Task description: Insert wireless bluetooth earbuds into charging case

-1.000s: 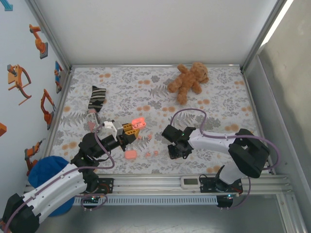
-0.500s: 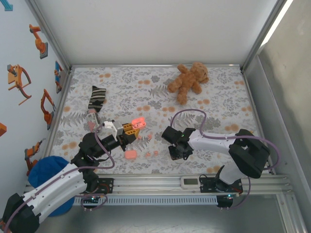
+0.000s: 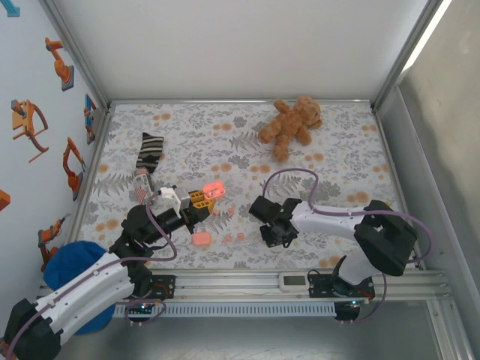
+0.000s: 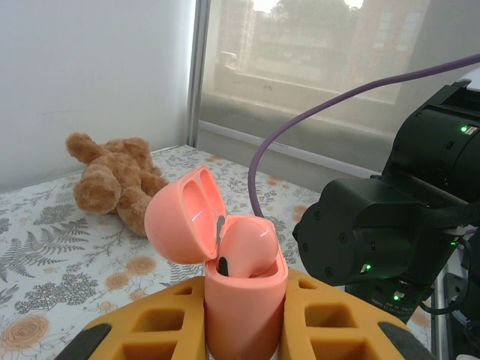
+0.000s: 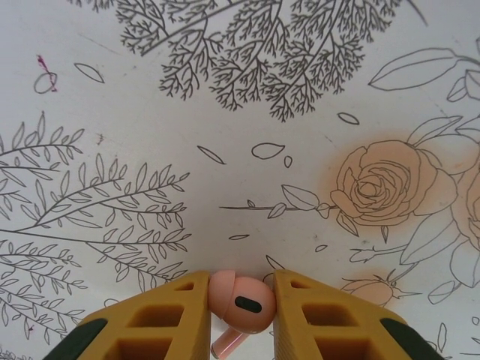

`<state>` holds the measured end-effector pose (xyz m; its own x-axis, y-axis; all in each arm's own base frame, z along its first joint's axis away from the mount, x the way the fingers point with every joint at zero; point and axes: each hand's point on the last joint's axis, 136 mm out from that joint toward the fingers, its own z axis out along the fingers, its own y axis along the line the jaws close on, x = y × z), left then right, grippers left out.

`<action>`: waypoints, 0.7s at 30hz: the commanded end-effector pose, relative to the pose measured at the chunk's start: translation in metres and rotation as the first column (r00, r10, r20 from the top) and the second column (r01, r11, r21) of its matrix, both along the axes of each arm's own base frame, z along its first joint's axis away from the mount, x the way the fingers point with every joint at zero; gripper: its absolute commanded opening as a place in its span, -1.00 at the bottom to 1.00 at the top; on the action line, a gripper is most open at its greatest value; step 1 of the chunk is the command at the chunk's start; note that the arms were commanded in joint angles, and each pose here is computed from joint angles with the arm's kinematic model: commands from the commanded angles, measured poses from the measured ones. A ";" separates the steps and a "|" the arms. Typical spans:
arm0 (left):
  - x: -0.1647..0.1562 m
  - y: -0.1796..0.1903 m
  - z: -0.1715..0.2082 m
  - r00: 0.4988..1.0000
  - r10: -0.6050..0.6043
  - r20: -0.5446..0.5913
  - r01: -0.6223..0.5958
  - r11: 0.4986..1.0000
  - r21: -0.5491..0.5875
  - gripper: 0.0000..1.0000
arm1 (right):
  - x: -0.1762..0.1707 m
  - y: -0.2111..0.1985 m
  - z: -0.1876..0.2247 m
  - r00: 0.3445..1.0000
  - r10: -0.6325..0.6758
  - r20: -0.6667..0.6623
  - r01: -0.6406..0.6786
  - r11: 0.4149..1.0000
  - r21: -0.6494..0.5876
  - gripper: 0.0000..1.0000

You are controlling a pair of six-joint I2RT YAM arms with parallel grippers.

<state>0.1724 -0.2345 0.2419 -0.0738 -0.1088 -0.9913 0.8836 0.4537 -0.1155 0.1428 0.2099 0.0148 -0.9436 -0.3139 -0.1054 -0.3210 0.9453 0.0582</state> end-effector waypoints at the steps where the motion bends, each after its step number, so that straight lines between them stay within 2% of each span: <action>1: -0.003 -0.001 0.016 0.999 -0.007 0.051 0.009 1.000 -0.027 -1.00 | 0.006 0.002 0.012 0.998 0.028 0.058 -0.028 1.000 0.013 -0.53; 6: -0.002 0.000 0.014 0.999 -0.004 0.041 0.005 1.000 -0.027 -1.00 | 0.017 0.005 0.032 0.989 0.076 0.126 -0.078 0.997 0.018 -0.53; 11: -0.001 -0.002 0.015 1.000 -0.011 0.026 0.012 0.999 -0.038 -1.00 | 0.037 0.016 0.070 0.956 0.147 0.256 -0.161 0.986 0.038 -0.53; 16: 0.000 -0.005 0.018 1.000 -0.020 0.018 0.021 0.998 -0.057 -1.00 | 0.059 0.025 0.118 0.885 0.214 0.414 -0.252 0.967 0.039 -0.53; 21: 0.003 -0.008 0.024 1.000 -0.024 0.007 0.025 0.997 -0.075 -1.00 | 0.077 0.038 0.174 0.778 0.235 0.583 -0.333 0.941 0.065 -0.53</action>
<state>0.1780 -0.2397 0.2363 -0.1101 -0.1118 -0.9876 0.8799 0.4512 -0.1492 0.2060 0.2451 0.1522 -0.6913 -0.4613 -0.5561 -0.5563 0.8310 0.0023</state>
